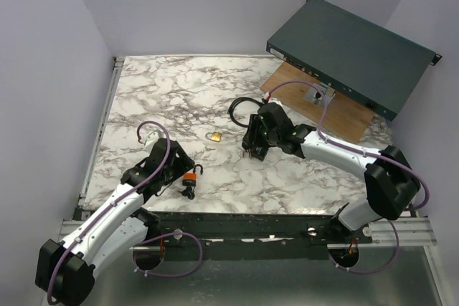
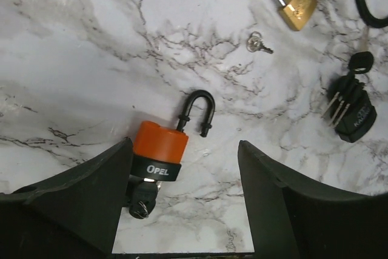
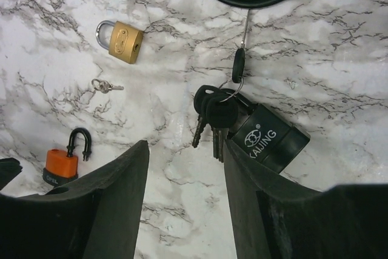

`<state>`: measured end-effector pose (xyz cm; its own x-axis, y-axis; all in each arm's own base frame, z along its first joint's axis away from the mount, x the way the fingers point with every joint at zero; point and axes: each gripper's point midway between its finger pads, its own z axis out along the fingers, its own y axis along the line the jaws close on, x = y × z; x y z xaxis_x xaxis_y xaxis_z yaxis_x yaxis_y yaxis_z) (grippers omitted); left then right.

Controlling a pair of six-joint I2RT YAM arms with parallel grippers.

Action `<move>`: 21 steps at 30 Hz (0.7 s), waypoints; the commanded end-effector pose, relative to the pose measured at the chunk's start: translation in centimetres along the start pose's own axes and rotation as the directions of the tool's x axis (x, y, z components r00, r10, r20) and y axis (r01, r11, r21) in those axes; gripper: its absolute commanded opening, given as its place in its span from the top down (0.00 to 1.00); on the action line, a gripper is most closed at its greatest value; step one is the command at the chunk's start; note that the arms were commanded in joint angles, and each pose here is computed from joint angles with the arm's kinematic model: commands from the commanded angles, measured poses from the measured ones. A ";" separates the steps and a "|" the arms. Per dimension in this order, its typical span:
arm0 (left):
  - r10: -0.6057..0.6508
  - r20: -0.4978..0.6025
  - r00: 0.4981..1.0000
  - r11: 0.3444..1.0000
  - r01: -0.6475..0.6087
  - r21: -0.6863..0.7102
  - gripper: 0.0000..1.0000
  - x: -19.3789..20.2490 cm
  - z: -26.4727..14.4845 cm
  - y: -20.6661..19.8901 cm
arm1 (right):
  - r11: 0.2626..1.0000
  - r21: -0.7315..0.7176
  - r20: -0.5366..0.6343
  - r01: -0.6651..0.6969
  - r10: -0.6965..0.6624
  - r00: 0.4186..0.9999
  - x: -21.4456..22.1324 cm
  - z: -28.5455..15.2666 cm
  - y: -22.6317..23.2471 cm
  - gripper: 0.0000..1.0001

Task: Lock with the key
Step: Pick up the lock from the center of the board.

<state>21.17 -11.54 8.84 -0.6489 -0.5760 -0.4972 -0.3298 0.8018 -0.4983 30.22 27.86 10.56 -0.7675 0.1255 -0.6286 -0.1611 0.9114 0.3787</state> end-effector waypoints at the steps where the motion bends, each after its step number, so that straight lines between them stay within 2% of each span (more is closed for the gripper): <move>1: -0.052 -0.023 0.998 0.993 0.049 -0.103 0.31 1.3 1.2 2.5 | 0.999 -0.038 0.015 -0.017 0.017 1.000 0.1 -0.9 0.6 0.45; 11: -0.029 -0.121 0.992 0.994 0.016 -0.106 0.30 3.6 2.7 2.1 | 0.999 -0.036 0.043 -0.016 0.018 0.999 -0.1 -2.1 0.0 0.42; 21: 0.008 -0.224 0.975 0.999 -0.016 -0.034 0.29 7.3 2.4 -2.0 | 0.999 -0.032 0.064 -0.023 0.025 0.998 -0.1 -3.1 -0.5 0.41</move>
<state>18.86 -14.71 3.29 -0.7784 -0.5086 -0.3680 -0.3610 0.8423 -0.4003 28.54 26.55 12.18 -0.7450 0.1512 -0.6497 -0.1764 0.8946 0.4105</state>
